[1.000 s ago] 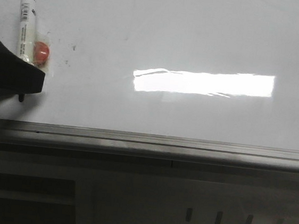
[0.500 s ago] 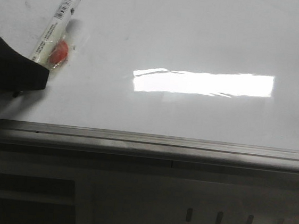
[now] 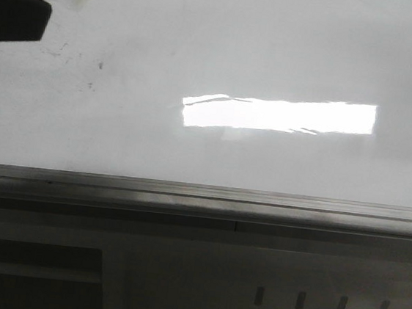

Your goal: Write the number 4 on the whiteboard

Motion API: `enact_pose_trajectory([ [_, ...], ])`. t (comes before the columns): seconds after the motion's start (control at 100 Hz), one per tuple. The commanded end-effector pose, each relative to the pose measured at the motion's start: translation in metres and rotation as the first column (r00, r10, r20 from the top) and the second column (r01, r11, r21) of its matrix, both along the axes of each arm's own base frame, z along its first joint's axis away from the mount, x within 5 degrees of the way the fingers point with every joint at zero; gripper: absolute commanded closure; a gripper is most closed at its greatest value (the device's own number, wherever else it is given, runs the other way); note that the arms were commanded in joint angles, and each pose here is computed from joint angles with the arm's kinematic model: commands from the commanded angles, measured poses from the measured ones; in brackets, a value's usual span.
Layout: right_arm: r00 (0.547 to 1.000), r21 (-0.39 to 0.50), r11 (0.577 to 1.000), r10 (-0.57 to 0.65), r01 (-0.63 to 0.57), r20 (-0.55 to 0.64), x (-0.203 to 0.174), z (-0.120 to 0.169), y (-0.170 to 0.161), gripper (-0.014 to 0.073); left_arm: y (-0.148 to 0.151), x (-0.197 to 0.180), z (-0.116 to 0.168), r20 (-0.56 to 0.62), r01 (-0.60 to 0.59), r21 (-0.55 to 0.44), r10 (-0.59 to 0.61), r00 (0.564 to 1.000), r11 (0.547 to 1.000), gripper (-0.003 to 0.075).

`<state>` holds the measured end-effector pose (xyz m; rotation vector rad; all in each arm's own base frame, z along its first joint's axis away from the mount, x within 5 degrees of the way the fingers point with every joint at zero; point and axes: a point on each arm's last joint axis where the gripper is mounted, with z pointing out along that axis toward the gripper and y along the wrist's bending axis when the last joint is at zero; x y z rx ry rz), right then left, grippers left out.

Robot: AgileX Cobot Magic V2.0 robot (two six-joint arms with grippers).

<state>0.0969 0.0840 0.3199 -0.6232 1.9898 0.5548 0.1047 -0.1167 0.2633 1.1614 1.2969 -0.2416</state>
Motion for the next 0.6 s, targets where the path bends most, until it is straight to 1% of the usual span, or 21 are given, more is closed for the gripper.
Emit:
enact_pose_trajectory([
  [0.0,0.989,-0.007,0.995,0.102,-0.102,0.104,0.007,0.022,0.019,0.0162,-0.003,-0.004,0.014,0.08,0.052,-0.039,-0.049,0.996,0.998,0.074],
  [0.03,0.984,-0.019,0.99,0.141,-0.14,0.111,0.008,0.024,0.026,0.0132,-0.003,-0.004,0.014,0.092,0.059,-0.025,-0.057,0.994,0.998,0.074],
  [0.06,0.979,-0.015,0.986,0.164,-0.164,0.118,0.009,0.027,0.033,0.012,-0.003,-0.004,0.014,0.103,0.065,-0.013,-0.063,0.993,0.998,0.074],
  [0.14,0.966,-0.013,0.974,0.224,-0.225,0.127,0.011,0.032,0.051,0.0139,-0.005,-0.005,0.012,0.144,0.088,0.039,-0.093,0.985,0.995,0.074],
  [0.2,0.952,-0.038,0.962,0.272,-0.269,0.144,0.013,0.035,0.065,0.0156,-0.005,-0.006,0.011,0.175,0.104,0.078,-0.116,0.978,0.992,0.074],
  [0.31,0.928,-0.059,0.944,0.331,-0.326,0.168,0.015,0.037,0.088,0.0181,-0.005,-0.006,0.011,0.179,0.106,0.083,-0.119,0.977,0.991,0.074],
  [0.39,0.916,-0.065,0.935,0.354,-0.348,0.188,0.017,0.039,0.1,0.018,-0.005,-0.006,0.011,0.179,0.106,0.083,-0.119,0.977,0.991,0.074],
  [0.59,0.911,-0.048,0.934,0.355,-0.353,0.211,0.024,0.043,0.115,0.018,-0.005,-0.006,0.01,0.172,0.095,0.094,-0.11,0.979,0.991,0.074],
])
